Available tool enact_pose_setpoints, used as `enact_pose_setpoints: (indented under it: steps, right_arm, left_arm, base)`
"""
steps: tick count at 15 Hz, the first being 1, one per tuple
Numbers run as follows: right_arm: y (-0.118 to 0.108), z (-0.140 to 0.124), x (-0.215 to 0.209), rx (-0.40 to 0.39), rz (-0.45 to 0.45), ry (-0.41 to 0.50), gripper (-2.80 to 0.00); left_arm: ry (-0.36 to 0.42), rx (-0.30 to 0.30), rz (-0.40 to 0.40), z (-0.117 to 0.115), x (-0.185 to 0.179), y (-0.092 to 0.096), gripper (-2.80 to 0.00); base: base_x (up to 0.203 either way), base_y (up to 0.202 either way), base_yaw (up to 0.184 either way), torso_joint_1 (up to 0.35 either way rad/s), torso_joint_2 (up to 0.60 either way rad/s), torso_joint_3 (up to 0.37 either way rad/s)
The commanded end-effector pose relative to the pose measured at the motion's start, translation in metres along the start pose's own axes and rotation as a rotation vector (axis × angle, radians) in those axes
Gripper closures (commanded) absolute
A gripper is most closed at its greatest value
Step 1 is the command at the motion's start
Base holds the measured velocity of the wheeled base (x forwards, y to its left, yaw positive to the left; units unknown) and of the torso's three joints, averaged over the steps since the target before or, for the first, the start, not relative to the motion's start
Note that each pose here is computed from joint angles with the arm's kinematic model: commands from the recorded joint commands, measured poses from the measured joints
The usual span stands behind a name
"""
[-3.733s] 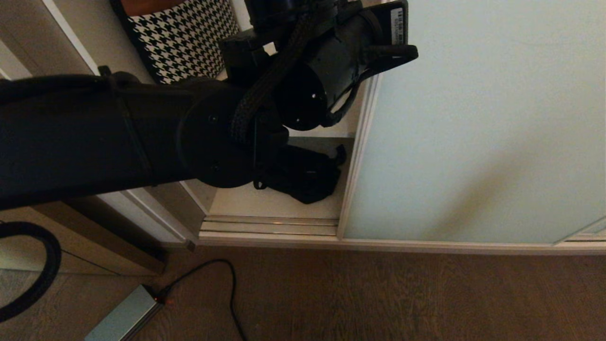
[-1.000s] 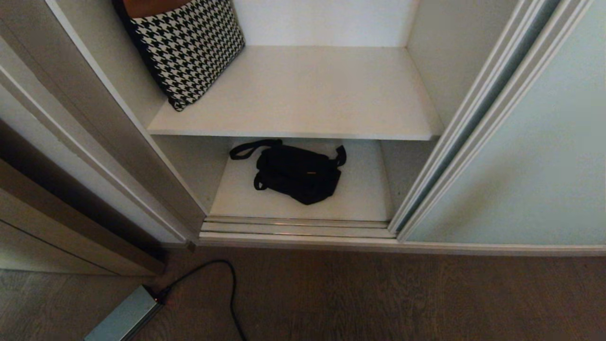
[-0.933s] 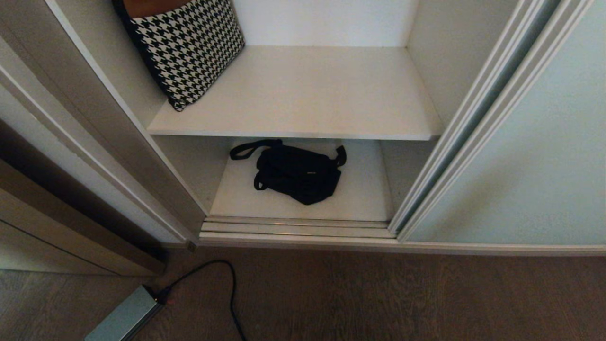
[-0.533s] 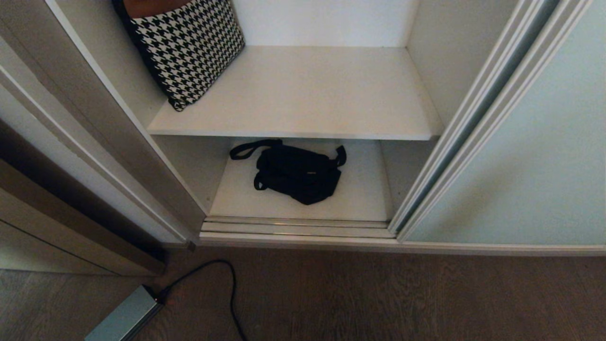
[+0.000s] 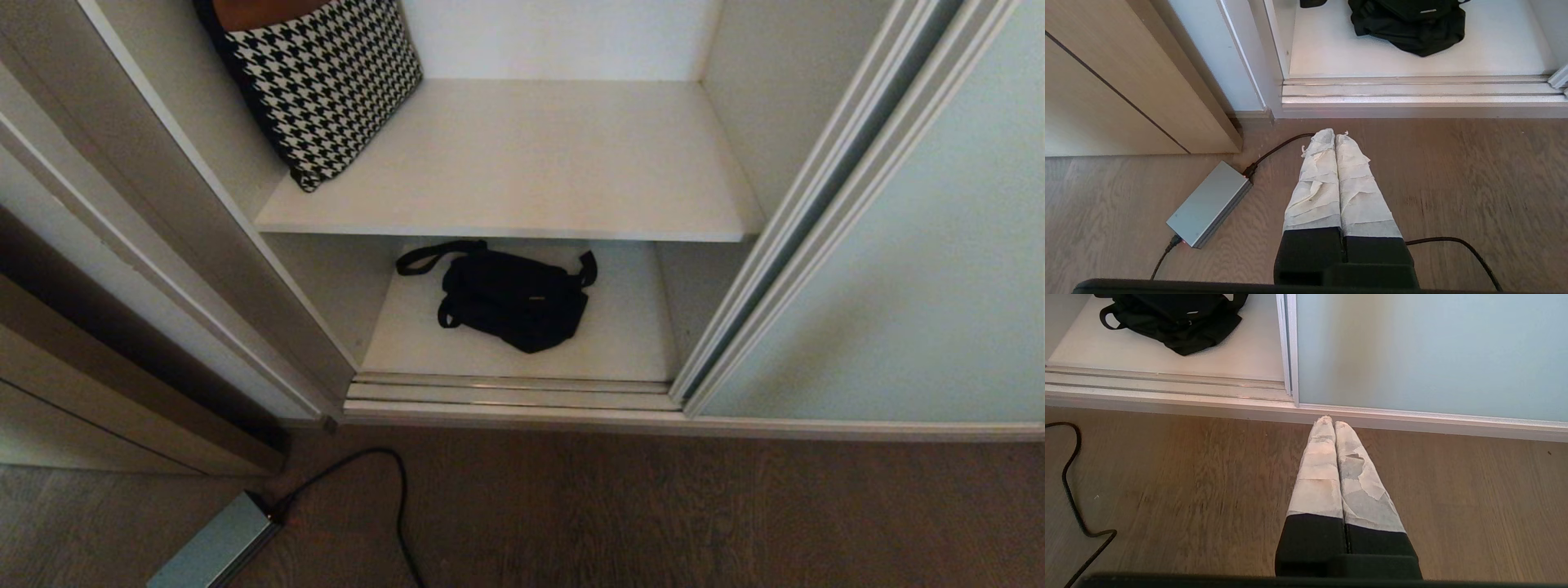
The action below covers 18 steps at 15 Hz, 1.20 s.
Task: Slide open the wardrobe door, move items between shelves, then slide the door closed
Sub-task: Place the bag on the higher shelf
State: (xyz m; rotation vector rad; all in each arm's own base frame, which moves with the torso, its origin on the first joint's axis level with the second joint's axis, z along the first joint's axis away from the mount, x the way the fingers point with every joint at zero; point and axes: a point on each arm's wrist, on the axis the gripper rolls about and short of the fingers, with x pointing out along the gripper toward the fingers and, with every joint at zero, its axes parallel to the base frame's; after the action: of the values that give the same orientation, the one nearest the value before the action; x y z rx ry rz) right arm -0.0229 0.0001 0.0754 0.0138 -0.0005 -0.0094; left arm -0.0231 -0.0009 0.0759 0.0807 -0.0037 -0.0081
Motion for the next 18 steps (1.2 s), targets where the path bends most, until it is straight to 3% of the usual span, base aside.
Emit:
enact_pose_setpoints:
  steps: [1, 7, 18]
  right_arm:
    - [0.0, -0.0004, 0.0002, 0.0, 0.0, 0.002, 0.0]
    - [0.0, -0.0004, 0.0001, 0.0, 0.0, 0.001, 0.0]
    - [0.0, -0.0001, 0.0, 0.0, 0.0, 0.0, 0.0]
  left_arm:
    - [0.005, -0.002, 0.001, -0.0001, 0.0003, 0.0, 0.0]
    - [0.004, -0.038, 0.003, 0.0001, 0.0003, 0.0001, 0.0]
    - [0.004, -0.041, 0.011, 0.0, 0.0003, 0.0002, 0.0]
  base:
    - [0.0, 0.0, 0.0, 0.0, 0.0, 0.0]
    - [0.0, 0.0, 0.0, 0.0, 0.0, -0.101]
    - [0.0, 0.0, 0.0, 0.001, 0.0, -0.196]
